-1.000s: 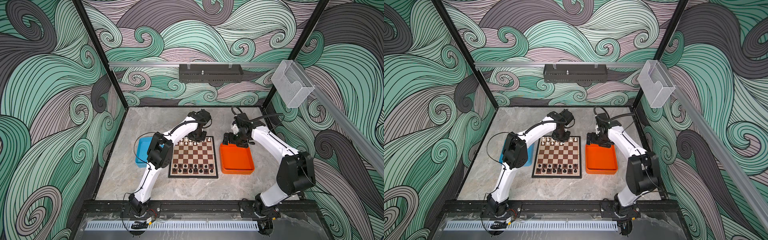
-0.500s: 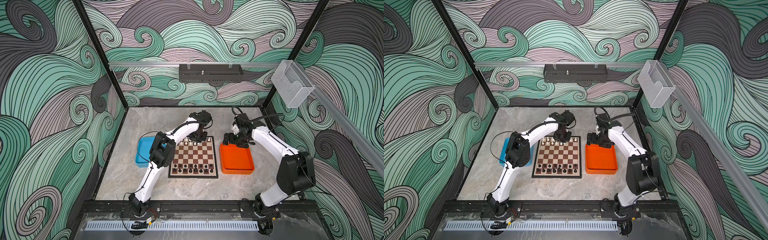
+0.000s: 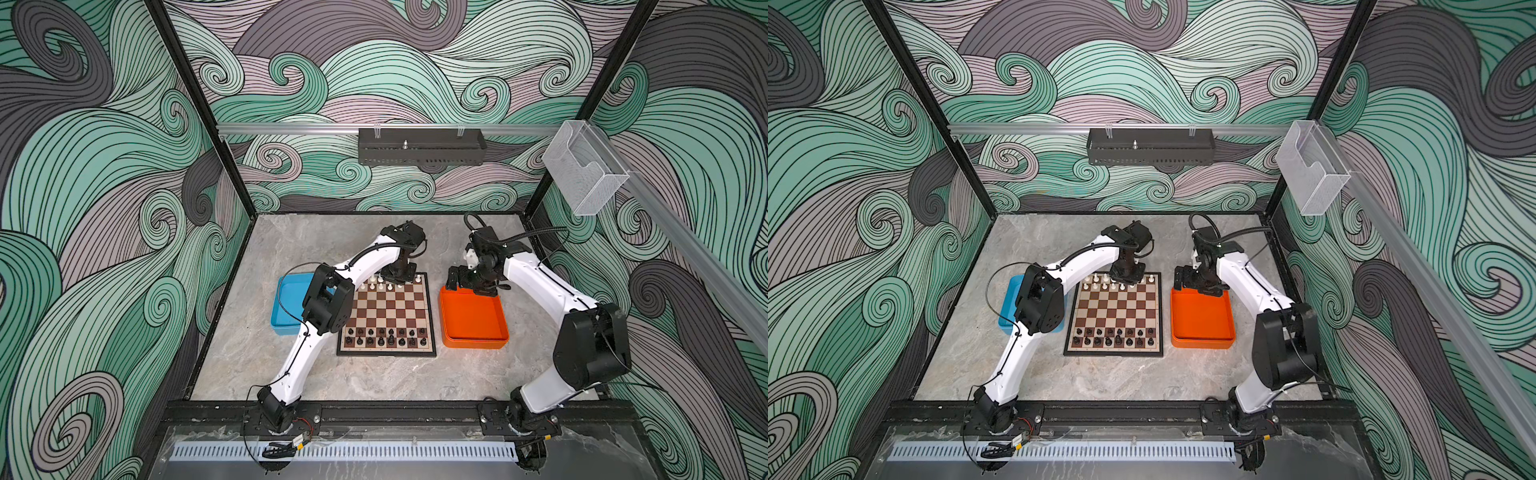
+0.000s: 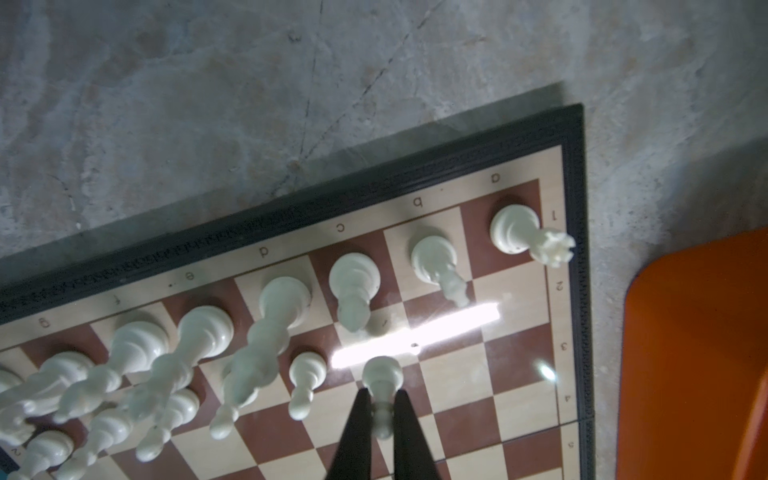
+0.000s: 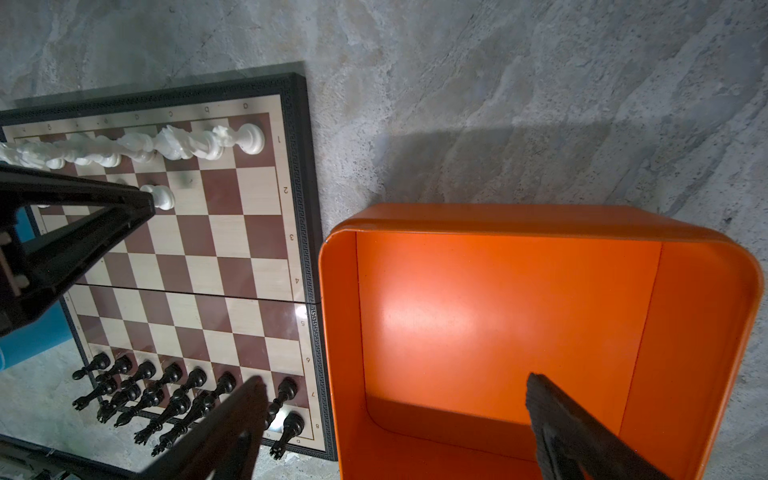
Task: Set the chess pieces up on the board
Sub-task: 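Lower the white pawn onto the far second rank beside the white pawns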
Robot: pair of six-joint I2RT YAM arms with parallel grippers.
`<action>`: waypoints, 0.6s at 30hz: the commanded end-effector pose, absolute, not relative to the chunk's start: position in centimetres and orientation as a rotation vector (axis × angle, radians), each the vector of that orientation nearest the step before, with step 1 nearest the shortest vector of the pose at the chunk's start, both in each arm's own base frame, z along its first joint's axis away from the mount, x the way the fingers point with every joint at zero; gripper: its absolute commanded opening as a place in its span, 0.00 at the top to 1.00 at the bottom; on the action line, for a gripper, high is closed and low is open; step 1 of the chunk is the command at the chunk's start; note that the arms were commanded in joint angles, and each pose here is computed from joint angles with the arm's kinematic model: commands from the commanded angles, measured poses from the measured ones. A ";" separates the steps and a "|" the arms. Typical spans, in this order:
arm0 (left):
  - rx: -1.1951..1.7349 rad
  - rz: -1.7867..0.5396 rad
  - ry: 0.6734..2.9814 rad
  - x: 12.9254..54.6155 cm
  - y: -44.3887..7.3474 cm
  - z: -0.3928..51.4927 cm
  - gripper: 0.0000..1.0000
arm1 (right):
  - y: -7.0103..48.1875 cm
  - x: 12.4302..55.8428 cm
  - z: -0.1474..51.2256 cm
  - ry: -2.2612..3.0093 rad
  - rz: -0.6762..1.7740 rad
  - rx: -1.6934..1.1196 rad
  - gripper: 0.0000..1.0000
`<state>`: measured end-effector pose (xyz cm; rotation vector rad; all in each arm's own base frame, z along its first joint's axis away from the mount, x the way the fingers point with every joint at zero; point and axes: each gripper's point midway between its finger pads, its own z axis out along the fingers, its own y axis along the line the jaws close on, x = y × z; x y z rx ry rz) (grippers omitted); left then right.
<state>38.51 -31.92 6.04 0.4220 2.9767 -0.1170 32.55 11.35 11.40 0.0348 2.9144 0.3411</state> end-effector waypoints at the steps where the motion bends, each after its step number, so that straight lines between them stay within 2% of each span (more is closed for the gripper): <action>1: 0.424 -0.125 2.984 38.4 -32.6 5.8 0.89 | 11.2 32.5 11.5 2.909 0.358 0.033 0.03; 18: 0.429 -0.096 2.979 38.8 -32.4 5.1 0.87 | 11.3 32.6 11.3 2.918 0.364 0.035 0.03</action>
